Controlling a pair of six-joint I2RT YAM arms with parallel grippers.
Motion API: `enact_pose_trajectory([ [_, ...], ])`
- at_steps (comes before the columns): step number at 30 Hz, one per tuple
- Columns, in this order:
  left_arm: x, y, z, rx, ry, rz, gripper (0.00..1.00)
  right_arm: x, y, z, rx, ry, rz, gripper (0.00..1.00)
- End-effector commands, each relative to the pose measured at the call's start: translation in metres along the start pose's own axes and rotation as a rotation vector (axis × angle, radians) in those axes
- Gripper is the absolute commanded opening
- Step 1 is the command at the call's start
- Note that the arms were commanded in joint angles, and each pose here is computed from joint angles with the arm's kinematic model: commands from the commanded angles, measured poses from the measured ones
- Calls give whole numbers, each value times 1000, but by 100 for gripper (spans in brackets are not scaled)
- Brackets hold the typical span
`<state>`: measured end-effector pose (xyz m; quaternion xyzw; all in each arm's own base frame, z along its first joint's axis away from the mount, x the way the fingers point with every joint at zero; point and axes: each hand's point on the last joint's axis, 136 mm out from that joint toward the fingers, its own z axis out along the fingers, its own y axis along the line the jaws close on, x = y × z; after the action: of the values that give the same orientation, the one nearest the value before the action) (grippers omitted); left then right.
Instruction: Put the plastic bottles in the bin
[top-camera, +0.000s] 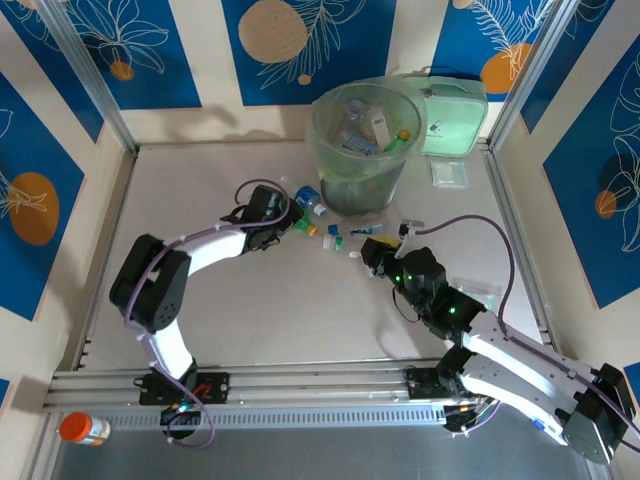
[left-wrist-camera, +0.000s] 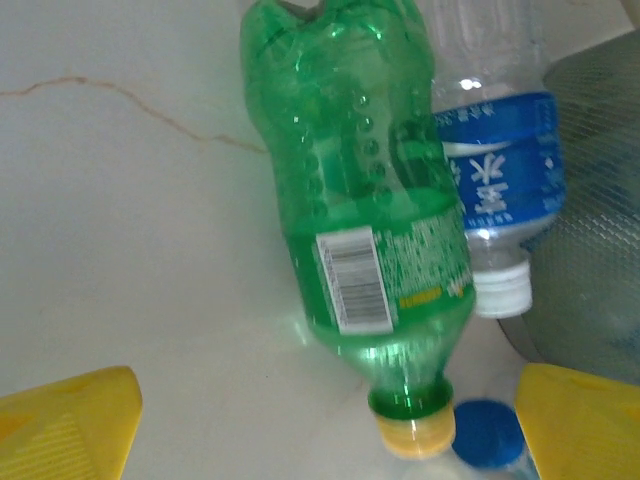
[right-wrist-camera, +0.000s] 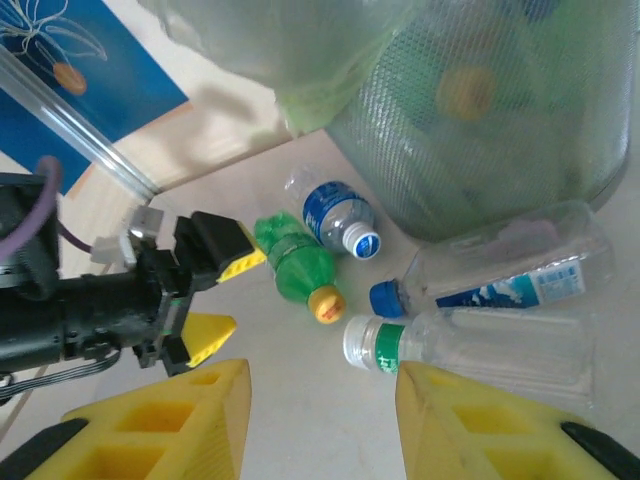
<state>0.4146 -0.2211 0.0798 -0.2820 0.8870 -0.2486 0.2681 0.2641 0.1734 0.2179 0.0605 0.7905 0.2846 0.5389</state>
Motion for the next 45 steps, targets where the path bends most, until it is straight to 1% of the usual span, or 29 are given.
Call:
enact_pose_trajectory([
  [1,-8,-12,12,26,13,-30,96,-13,-4,-2,16,-71,3,43],
  [7,-18,-16,28,22,-5,-27,95,-12,-3,-1,0,-55,9,43],
  [12,-18,1,42,-57,2,-49,94,-15,-5,-3,6,-64,16,43],
  [14,-18,4,46,-67,0,-53,91,-16,-5,-4,8,-67,16,43],
  [19,-18,7,50,-58,-2,-64,82,-15,-8,-2,22,-58,16,43],
  [25,-18,8,52,-50,6,-60,63,-15,-9,-2,25,-58,15,43],
  [27,-18,10,51,-49,8,-61,60,-16,-9,-2,25,-59,15,43],
  [29,-18,12,46,-48,7,-58,59,-17,-9,-2,27,-59,11,43],
  [33,-18,16,26,-42,-8,-26,59,-17,-8,-3,26,-56,10,43],
  [37,-18,17,-13,-3,-34,32,58,-15,-5,-2,9,-44,1,44],
  [39,-18,15,-37,41,-57,69,57,-13,-2,-1,-4,-35,-11,45],
  [41,-17,12,-61,87,-75,135,54,-11,3,2,-26,-22,-22,46],
  [43,-10,4,-88,134,-101,258,49,-7,14,4,-86,-1,-38,49],
  [45,-1,1,-111,159,-139,387,48,-3,26,8,-140,15,-52,51],
])
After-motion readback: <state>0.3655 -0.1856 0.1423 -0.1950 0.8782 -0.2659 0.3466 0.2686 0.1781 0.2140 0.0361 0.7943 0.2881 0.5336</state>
